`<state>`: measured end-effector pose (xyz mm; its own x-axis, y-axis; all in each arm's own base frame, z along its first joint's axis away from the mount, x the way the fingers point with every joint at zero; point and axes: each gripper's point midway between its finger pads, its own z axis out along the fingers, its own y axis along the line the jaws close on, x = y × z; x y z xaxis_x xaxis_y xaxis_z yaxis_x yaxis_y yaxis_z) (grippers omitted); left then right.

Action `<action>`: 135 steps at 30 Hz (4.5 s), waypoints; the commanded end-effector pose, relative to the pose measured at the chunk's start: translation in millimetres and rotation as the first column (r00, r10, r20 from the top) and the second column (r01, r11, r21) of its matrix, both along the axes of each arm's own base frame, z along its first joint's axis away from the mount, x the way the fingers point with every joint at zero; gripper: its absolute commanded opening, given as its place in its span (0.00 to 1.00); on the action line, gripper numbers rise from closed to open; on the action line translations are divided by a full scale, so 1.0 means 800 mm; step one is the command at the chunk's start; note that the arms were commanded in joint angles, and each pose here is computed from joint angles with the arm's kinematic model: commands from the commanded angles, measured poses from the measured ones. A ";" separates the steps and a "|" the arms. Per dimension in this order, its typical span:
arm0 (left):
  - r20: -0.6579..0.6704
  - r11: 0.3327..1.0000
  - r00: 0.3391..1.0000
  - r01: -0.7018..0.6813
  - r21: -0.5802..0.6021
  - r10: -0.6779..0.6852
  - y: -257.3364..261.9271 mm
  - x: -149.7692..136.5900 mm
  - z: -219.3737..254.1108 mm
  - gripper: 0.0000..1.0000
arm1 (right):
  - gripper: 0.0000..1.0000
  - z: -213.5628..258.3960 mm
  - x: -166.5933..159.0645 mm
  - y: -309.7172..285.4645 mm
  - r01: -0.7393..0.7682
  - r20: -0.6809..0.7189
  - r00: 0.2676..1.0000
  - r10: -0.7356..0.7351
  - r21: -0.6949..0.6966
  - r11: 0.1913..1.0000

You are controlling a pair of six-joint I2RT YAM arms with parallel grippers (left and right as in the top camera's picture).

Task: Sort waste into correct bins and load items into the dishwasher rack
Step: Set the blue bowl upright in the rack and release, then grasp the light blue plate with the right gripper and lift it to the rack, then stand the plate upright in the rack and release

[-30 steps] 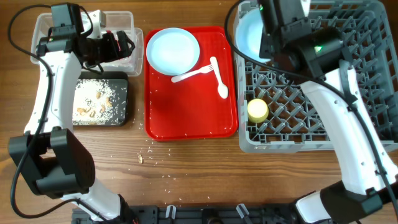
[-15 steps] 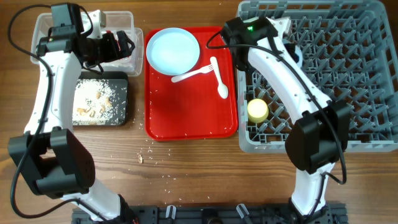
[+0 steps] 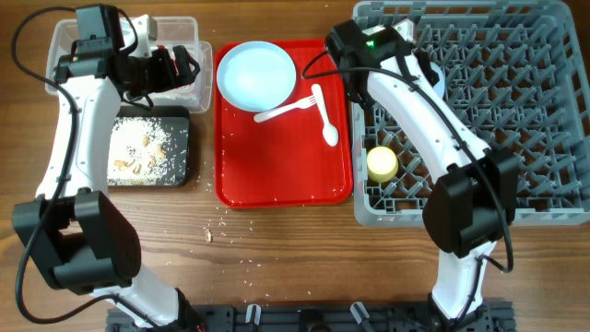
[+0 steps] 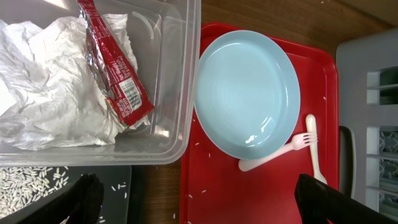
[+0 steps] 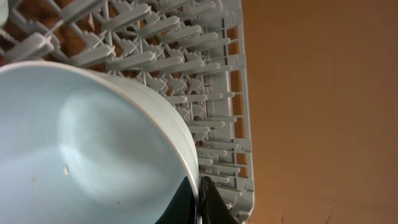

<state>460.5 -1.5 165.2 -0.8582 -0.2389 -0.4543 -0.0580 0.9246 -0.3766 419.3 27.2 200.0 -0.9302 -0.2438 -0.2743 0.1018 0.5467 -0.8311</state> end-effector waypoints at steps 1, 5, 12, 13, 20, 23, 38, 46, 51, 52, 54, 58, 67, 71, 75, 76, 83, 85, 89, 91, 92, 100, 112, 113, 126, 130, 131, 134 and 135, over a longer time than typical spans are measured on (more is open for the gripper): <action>0.022 1.000 1.000 0.000 0.011 0.000 0.003 0.001 0.009 1.00 | 0.04 -0.025 -0.007 -0.003 -0.003 -0.072 0.997 0.002 -0.018 1.000; 0.022 1.000 1.000 0.000 0.011 0.000 0.003 0.001 0.009 1.00 | 0.04 -0.039 -0.011 0.000 -0.009 -0.088 0.996 0.008 -0.015 1.000; 0.022 1.000 1.000 0.000 0.011 0.000 0.003 0.001 0.009 1.00 | 0.06 -0.024 -0.009 0.006 -0.051 -0.079 0.996 0.044 -0.095 0.994; 0.022 1.000 1.000 0.000 0.011 0.000 0.003 0.001 0.009 1.00 | 0.06 -0.020 -0.007 0.004 -0.053 -0.070 0.997 0.045 -0.117 0.992; 0.022 1.000 1.000 0.000 0.011 0.000 0.003 0.001 0.009 1.00 | 0.04 0.021 0.001 -0.005 -0.142 -0.149 0.984 0.095 -0.347 0.927; 0.022 1.000 1.000 0.000 0.011 0.000 0.003 0.001 0.009 1.00 | 0.04 -0.023 0.004 0.013 -0.191 -0.239 0.959 0.151 -0.154 0.969; 0.022 1.000 1.000 0.000 0.011 0.000 0.003 0.001 0.009 1.00 | 0.16 -0.075 -0.022 0.063 -0.224 -0.336 0.908 0.250 0.116 0.968; 0.022 1.000 1.000 0.000 0.011 0.000 0.003 0.001 0.009 1.00 | 0.73 -0.077 -0.047 0.105 -0.257 -0.365 0.870 0.332 0.239 0.936; 0.021 1.000 1.000 0.000 0.011 0.000 0.003 0.001 0.009 1.00 | 1.00 -0.047 -0.035 0.128 -0.287 -0.233 0.894 0.384 0.361 0.887; 0.022 1.000 1.000 0.000 0.011 0.000 0.003 0.001 0.009 1.00 | 1.00 -0.040 -0.027 0.139 -0.322 -0.186 0.889 0.419 0.397 0.859; 0.022 1.000 1.000 0.000 0.011 0.000 0.003 0.001 0.009 1.00 | 1.00 -0.025 -0.007 0.168 -0.406 -0.071 0.868 0.492 0.471 0.784; 0.022 1.000 1.000 0.000 0.011 0.000 0.003 0.001 0.009 1.00 | 1.00 -0.021 -0.005 0.284 -0.503 0.149 0.739 0.657 0.772 0.390; 0.022 1.000 1.000 0.000 0.011 0.000 0.003 0.001 0.009 1.00 | 0.70 -0.047 0.102 0.328 -0.453 0.407 0.883 0.235 0.871 0.189; 0.021 1.000 1.000 0.000 0.011 0.000 0.003 0.001 0.009 1.00 | 0.65 -0.125 0.113 0.330 -0.362 0.317 0.921 0.226 0.910 0.201; 0.022 1.000 1.000 0.000 0.011 0.000 0.003 0.001 0.009 1.00 | 0.58 -0.184 0.121 0.326 -0.317 0.266 0.936 0.232 0.923 0.220; 0.022 1.000 1.000 0.000 0.011 0.000 0.003 0.001 0.009 1.00 | 0.56 -0.191 0.121 0.327 -0.312 0.260 0.937 0.234 0.924 0.221; 0.022 1.000 1.000 0.000 0.011 0.000 0.003 0.001 0.009 1.00 | 0.40 -0.242 0.125 0.320 -0.285 0.225 0.947 0.231 0.918 0.274; 0.022 1.000 1.000 0.000 0.011 0.000 0.003 0.001 0.009 1.00 | 0.39 -0.248 0.124 0.317 -0.285 0.220 0.946 0.240 0.914 0.287; 0.022 1.000 1.000 0.000 0.011 0.000 0.003 0.001 0.009 1.00 | 0.28 -0.252 0.112 0.314 -0.257 0.167 0.943 0.287 0.915 0.311; 0.022 1.000 1.000 0.000 0.011 0.000 0.003 0.001 0.009 1.00 | 0.14 -0.250 0.102 0.309 -0.244 0.123 0.933 0.338 0.907 0.344; 0.022 1.000 1.000 0.000 0.011 0.000 0.003 0.001 0.009 1.00 | 0.04 -0.252 0.098 0.305 -0.234 0.102 0.932 0.348 0.903 0.361; 0.022 1.000 1.000 0.000 0.011 0.000 0.003 0.001 0.009 1.00 | 0.04 -0.172 0.116 0.287 -0.335 0.212 0.922 0.324 0.856 0.393; 0.022 1.000 1.000 0.000 0.011 0.000 0.003 0.001 0.009 1.00 | 0.04 0.293 0.022 -0.055 -0.317 0.723 0.689 0.047 0.242 0.917; 0.022 1.000 1.000 0.000 0.011 0.000 0.003 0.001 0.009 1.00 | 0.04 0.286 0.024 -0.073 -0.275 0.673 0.735 0.085 0.180 0.944; 0.022 1.000 1.000 0.000 0.011 0.000 0.003 0.001 0.009 1.00 | 0.04 0.056 0.131 -0.088 -0.201 0.112 0.973 0.202 -0.025 0.979; 0.022 1.000 1.000 0.000 0.011 0.000 0.003 0.001 0.009 1.00 | 0.16 0.042 0.138 -0.079 -0.238 0.104 0.966 0.235 0.016 0.971; 0.022 1.000 1.000 0.000 0.011 0.000 0.003 0.001 0.009 1.00 | 0.62 0.041 0.139 -0.077 -0.239 0.117 0.965 0.233 0.032 0.971; 0.022 1.000 1.000 0.000 0.011 0.000 0.003 0.001 0.009 1.00 | 0.87 0.037 0.133 -0.061 -0.203 0.208 0.962 0.175 0.118 0.972; 0.022 1.000 1.000 0.000 0.011 0.000 0.003 0.001 0.009 1.00 | 0.87 0.031 0.130 -0.050 -0.223 0.203 0.961 0.189 0.160 0.962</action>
<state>460.4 -0.9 165.0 -0.8582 -0.2394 -0.4542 -0.0602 0.9255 -0.3740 524.3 -33.3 229.0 -0.8189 -0.4027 -0.4089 0.0818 0.6232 -0.7778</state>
